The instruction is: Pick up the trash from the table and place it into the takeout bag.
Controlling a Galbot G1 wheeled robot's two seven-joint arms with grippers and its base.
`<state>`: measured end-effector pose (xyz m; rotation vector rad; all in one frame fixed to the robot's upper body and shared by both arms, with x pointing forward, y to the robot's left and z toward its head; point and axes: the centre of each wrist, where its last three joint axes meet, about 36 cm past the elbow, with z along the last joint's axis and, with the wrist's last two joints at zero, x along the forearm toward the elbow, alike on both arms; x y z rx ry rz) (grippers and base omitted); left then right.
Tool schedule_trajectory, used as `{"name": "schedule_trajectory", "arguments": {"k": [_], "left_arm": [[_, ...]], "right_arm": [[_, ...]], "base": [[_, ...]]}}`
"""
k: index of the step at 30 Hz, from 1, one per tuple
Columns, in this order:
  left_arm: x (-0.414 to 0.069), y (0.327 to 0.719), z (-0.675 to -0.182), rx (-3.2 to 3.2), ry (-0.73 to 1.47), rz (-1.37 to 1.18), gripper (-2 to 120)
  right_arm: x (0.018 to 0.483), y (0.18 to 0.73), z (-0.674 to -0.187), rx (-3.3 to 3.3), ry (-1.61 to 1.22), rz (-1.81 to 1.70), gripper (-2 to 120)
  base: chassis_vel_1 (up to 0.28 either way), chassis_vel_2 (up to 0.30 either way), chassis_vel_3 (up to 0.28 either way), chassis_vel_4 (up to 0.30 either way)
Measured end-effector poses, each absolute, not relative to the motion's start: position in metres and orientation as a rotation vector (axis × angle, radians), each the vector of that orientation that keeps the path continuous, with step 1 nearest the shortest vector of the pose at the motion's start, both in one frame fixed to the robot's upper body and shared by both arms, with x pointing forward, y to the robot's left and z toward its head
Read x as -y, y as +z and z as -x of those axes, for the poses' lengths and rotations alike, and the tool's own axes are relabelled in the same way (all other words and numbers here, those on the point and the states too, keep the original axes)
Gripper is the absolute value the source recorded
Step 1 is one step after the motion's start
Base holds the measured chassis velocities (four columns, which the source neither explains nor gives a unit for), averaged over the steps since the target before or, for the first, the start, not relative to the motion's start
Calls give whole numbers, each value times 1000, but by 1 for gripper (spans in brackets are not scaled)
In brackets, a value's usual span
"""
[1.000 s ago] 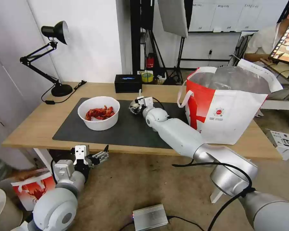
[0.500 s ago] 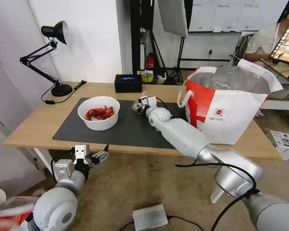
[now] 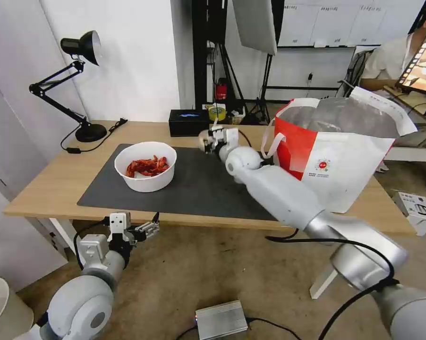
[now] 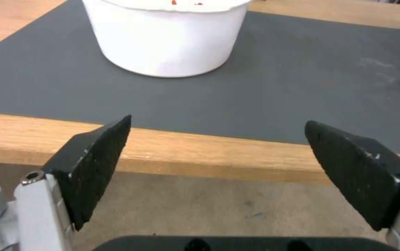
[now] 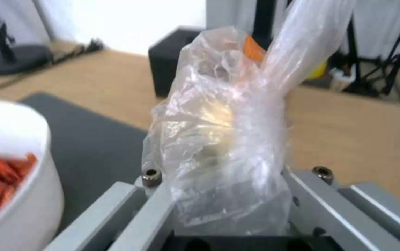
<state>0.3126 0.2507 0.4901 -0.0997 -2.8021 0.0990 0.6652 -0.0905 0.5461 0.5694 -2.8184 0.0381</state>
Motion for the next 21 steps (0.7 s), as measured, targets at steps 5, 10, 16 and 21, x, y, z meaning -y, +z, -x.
{"name": "schedule_trajectory", "arguments": {"k": [5,10,16,21], "left_arm": [[-250,490,-313,2802,100,100,100],[-248,492,-309,2801,105,107,100],[-251,493,-306,2798,101,92,100],[-252,493,-304,2795,100,89,100]], "right_arm": [[95,588,-640,2857,54,-528,6],[95,634,-612,2887,53,-463,6],[101,678,-591,2931,83,-373,6],[114,704,-579,2960,86,-257,6]], "base": [[0,0,0,0],[0,0,0,0],[0,0,0,0],[0,0,0,0]]}}
